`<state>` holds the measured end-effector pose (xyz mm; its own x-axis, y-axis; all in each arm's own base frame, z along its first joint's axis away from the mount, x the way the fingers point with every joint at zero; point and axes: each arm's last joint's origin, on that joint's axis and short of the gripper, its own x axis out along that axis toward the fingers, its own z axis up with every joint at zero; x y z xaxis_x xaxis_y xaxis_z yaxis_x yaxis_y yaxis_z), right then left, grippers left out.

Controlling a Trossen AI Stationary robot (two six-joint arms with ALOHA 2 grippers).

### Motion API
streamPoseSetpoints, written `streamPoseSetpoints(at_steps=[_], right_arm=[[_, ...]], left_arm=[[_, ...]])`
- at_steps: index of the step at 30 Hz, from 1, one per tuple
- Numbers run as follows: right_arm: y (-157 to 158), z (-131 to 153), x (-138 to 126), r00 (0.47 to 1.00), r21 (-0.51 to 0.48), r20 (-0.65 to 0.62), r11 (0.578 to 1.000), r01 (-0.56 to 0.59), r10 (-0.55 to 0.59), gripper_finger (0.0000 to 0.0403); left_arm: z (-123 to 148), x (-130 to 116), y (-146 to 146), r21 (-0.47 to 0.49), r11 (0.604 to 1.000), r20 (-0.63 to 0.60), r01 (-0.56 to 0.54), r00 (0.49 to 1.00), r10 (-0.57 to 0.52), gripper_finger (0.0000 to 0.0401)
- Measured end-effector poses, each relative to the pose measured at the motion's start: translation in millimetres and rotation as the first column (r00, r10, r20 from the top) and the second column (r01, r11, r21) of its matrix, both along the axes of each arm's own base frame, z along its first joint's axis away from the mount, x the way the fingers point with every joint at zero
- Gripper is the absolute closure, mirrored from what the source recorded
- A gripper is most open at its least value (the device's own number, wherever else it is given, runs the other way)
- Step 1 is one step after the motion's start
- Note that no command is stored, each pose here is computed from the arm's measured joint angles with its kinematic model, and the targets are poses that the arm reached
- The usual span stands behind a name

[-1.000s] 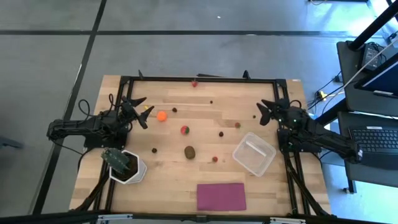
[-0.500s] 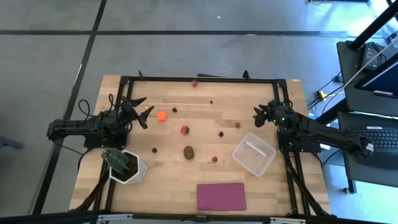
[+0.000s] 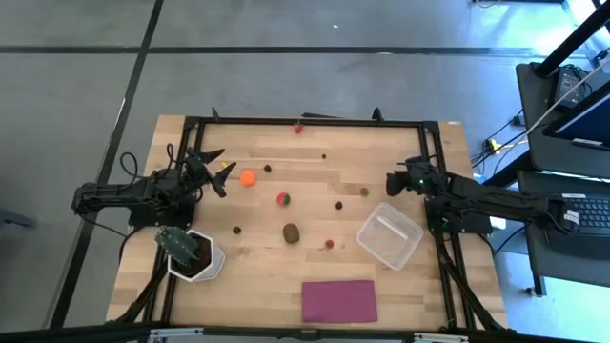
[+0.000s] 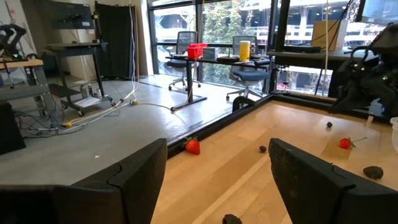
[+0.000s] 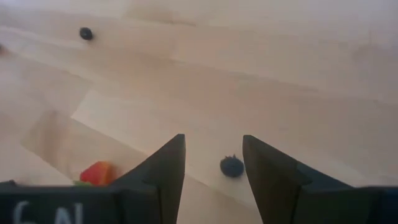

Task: Pick and placing Produce into tupperware
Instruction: Put the blueberry into the transparent bin

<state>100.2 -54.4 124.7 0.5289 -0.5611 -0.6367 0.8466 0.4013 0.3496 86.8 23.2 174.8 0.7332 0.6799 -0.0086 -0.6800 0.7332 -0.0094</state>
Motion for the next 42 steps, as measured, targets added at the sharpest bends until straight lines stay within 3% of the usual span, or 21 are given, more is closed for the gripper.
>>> streamPoseSetpoints(at_steps=[6, 10, 14, 42], right_arm=[[-4.9, -1.3, 3.2, 1.000, 0.016, 0.015, 1.000, 0.024, -0.025, 0.0239], [-6.6, -5.2, 3.7, 0.997, 0.123, 0.051, 0.991, 0.057, -0.064, 0.0239], [-7.4, -8.9, 4.0, 0.998, 0.168, 0.033, 0.985, 0.043, -0.049, 0.0239], [-8.9, -17.6, 5.4, 0.992, 0.126, -0.110, 0.991, -0.044, 0.058, 0.0239]], left_arm=[[0.0, 0.0, 0.0, -0.001, 1.000, 0.001, 0.000, 1.000, 0.000, 0.0127], [0.1, 0.0, 0.0, -0.001, 1.000, 0.002, 0.000, 1.000, 0.000, 0.0127], [0.1, 0.0, 0.0, -0.001, 1.000, 0.002, 0.000, 1.000, 0.000, 0.0127], [0.0, 0.0, 0.0, 0.001, 1.000, -0.001, -0.001, 1.000, 0.001, 0.0127]])
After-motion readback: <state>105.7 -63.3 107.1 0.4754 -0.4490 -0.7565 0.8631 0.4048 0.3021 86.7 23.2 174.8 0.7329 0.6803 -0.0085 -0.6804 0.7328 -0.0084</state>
